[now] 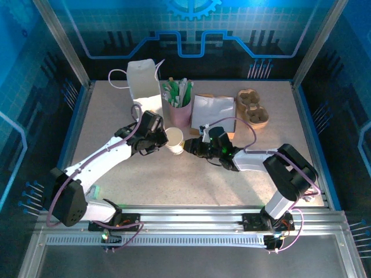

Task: Pack the takeout coffee

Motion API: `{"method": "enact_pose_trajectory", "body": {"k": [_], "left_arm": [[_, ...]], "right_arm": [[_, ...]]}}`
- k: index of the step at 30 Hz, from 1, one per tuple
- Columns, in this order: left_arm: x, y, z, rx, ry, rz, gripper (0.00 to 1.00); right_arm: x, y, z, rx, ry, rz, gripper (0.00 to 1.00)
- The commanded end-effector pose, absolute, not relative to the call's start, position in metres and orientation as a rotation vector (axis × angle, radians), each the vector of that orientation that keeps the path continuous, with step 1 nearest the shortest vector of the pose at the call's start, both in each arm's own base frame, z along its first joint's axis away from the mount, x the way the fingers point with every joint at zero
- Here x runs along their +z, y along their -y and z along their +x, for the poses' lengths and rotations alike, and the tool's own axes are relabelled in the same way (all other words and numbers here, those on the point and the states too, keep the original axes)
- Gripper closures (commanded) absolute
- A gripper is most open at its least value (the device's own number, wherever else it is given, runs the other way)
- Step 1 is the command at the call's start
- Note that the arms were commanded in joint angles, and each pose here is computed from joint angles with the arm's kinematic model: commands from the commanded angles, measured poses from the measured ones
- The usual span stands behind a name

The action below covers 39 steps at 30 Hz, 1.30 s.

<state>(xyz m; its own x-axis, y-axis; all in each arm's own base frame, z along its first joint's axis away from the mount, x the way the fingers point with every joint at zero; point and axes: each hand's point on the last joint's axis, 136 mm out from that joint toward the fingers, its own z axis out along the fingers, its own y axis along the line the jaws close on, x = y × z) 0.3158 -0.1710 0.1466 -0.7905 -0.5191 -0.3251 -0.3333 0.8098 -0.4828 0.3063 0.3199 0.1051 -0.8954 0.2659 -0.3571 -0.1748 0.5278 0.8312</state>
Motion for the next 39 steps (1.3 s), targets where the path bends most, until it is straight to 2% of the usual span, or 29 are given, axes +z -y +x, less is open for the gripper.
{"method": "enact_pose_trajectory", "body": {"k": [1,8,17,29,39], "left_arm": [[0.166,0.178,0.318,-0.678,-2.483,-0.645,1.00],[0.165,0.175,0.316,-0.656,-2.485,-0.645,1.00],[0.141,0.170,0.311,-0.572,-2.564,-0.644,1.00],[0.146,0.179,0.311,-0.668,-2.535,-0.664,1.00],[0.136,0.188,0.302,-0.733,-2.551,-0.689,1.00]], "right_arm": [[0.102,-0.324,0.306,1.288,-2.344,0.049,0.62],[0.117,-0.315,0.305,1.225,-2.321,0.016,0.62],[0.153,-0.309,0.300,1.309,-2.190,-0.017,0.57],[0.128,-0.320,0.305,1.319,-2.245,0.009,0.62],[0.135,-0.326,0.310,1.341,-2.210,0.008,0.59]]}}
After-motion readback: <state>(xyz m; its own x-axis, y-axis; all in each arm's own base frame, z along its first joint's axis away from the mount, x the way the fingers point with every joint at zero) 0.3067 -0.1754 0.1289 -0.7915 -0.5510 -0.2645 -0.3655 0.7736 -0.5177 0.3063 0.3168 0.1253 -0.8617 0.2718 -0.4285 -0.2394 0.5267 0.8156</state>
